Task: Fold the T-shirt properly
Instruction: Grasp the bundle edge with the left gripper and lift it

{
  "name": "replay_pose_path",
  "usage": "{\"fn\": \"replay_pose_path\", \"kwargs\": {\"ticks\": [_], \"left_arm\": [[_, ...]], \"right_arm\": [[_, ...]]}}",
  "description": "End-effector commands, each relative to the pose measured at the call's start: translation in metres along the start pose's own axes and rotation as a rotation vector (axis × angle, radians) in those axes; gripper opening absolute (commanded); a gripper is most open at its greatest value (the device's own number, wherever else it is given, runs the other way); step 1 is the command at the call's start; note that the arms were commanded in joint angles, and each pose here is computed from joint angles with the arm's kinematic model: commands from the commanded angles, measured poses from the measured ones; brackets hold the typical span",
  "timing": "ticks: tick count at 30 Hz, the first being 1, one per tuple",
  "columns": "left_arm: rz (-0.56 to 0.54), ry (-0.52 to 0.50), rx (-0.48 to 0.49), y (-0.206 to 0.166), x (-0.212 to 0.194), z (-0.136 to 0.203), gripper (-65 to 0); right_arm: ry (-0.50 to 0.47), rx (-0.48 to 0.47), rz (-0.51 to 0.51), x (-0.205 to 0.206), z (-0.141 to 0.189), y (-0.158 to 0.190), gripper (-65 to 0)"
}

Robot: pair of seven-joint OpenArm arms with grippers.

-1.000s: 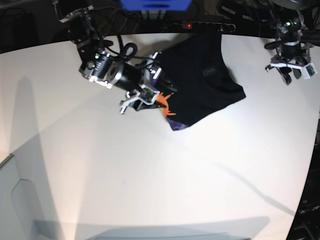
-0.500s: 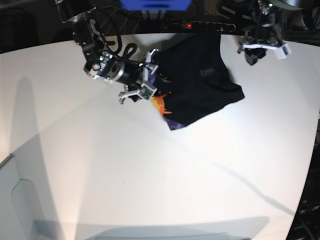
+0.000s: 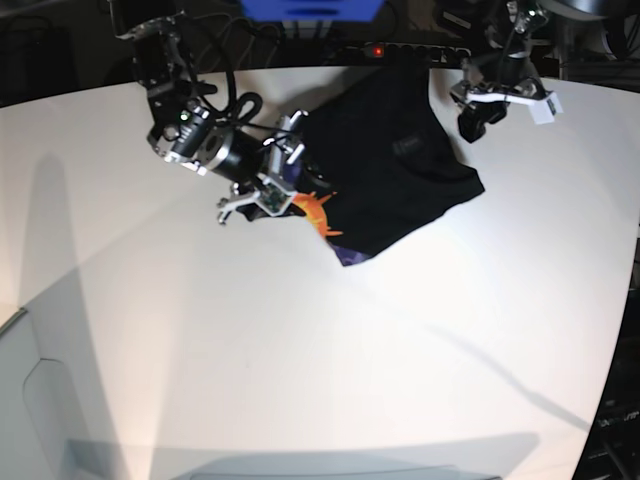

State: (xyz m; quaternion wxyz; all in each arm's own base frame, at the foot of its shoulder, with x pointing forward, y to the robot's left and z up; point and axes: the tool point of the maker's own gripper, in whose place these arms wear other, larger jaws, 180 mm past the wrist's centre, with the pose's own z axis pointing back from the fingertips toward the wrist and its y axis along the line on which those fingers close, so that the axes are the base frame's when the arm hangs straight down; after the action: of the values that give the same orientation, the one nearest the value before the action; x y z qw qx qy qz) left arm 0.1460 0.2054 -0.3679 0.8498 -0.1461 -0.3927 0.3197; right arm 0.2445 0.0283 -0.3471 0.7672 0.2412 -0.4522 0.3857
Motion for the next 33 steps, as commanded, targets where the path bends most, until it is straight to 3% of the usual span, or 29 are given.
{"fn": "replay_pose_path", "kwargs": {"ticks": [1, 8, 20, 26, 29, 33], "left_arm": [[-0.003, -0.010, -0.034, -0.010, 0.002, 0.001, -29.5], [0.003, 0.014, -0.113, -0.039, -0.007, -0.013, -29.5], [0.065, 0.092, -0.058, -0.012, -0.034, -0.040, -29.7], [-0.003, 0.192, -0.058, -0.001, -0.054, -0.049, -30.1], [-0.030, 0.227, -0.088, -0.010, -0.062, -0.058, -37.4], [-0.032, 0.245, -0.092, -0.011, -0.067, -0.060, -56.3]], "right_arm": [[-0.066, 0.006, 0.010, 0.019, 0.001, -0.001, -30.4], [-0.053, -0.005, 0.009, 0.016, 0.001, -0.005, -30.4], [-0.050, -0.007, 0.016, 0.016, 0.001, -0.007, -30.4], [-0.051, -0.007, 0.015, 0.016, 0.001, -0.007, -30.6], [-0.052, -0.008, 0.016, 0.017, 0.001, -0.007, -30.6], [-0.055, -0.010, 0.019, 0.018, 0.002, -0.008, -30.6]]}}
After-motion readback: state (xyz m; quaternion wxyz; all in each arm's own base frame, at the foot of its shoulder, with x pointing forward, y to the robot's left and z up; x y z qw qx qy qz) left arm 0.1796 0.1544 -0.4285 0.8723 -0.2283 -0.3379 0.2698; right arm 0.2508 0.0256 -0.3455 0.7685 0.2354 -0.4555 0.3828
